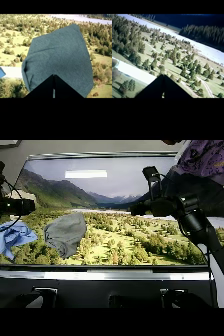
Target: Fold the clothes and pants, and hang the long-sleeved shirts on hangers.
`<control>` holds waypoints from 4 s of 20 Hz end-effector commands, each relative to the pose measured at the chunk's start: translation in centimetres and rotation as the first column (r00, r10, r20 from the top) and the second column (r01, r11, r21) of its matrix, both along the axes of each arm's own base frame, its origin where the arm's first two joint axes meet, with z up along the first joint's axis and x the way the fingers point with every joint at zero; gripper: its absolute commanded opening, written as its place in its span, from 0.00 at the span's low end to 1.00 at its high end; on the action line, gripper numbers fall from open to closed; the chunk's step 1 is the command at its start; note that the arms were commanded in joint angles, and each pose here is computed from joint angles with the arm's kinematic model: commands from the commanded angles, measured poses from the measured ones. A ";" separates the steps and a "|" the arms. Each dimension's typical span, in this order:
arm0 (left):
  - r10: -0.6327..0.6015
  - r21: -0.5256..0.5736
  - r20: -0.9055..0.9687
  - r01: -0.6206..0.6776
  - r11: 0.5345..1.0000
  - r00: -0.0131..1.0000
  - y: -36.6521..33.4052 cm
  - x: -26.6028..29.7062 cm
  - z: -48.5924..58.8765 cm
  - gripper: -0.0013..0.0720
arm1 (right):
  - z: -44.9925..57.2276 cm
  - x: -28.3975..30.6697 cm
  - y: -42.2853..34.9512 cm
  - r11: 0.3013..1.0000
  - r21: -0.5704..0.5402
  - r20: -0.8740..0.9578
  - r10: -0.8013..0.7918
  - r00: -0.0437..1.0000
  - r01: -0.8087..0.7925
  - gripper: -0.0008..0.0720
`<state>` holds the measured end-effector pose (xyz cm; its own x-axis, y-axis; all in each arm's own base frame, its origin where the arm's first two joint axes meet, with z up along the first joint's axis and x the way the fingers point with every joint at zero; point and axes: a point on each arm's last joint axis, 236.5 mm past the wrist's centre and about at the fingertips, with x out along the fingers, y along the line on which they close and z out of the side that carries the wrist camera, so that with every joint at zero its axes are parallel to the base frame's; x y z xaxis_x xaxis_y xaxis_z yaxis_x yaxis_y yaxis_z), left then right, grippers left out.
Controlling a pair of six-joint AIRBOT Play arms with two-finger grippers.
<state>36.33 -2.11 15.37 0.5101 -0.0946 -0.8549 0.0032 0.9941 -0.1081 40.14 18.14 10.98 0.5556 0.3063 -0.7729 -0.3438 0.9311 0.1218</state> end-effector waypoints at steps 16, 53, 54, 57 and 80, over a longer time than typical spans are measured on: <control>0.000 0.000 0.001 0.000 1.000 1.000 0.0 0.0 0.0 0.04 | 0.1 0.0 0.0 1.000 0.001 0.001 0.001 1.000 -0.001 0.06; 0.098 -0.287 -0.236 -0.166 0.944 0.967 -8.7 -0.4 -19.6 0.04 | -0.3 -0.5 0.0 1.000 -0.005 -0.026 0.003 1.000 -0.004 0.06; 0.033 -0.353 -0.207 -0.106 0.930 0.978 -11.2 0.1 -17.7 0.04 | -0.8 -1.2 -0.2 1.000 -0.019 -0.058 0.006 0.998 -0.008 0.06; -0.137 -0.522 -0.095 0.068 0.850 0.986 -19.6 0.5 -11.2 0.04 | -2.6 -3.9 -1.3 0.997 -0.075 -0.188 0.012 0.982 -0.027 0.07; -0.070 -0.479 -0.247 -0.059 0.876 0.967 -12.2 1.5 -12.2 0.59 | -11.7 -1.3 -15.2 0.795 0.385 -0.601 -0.170 0.781 0.470 0.73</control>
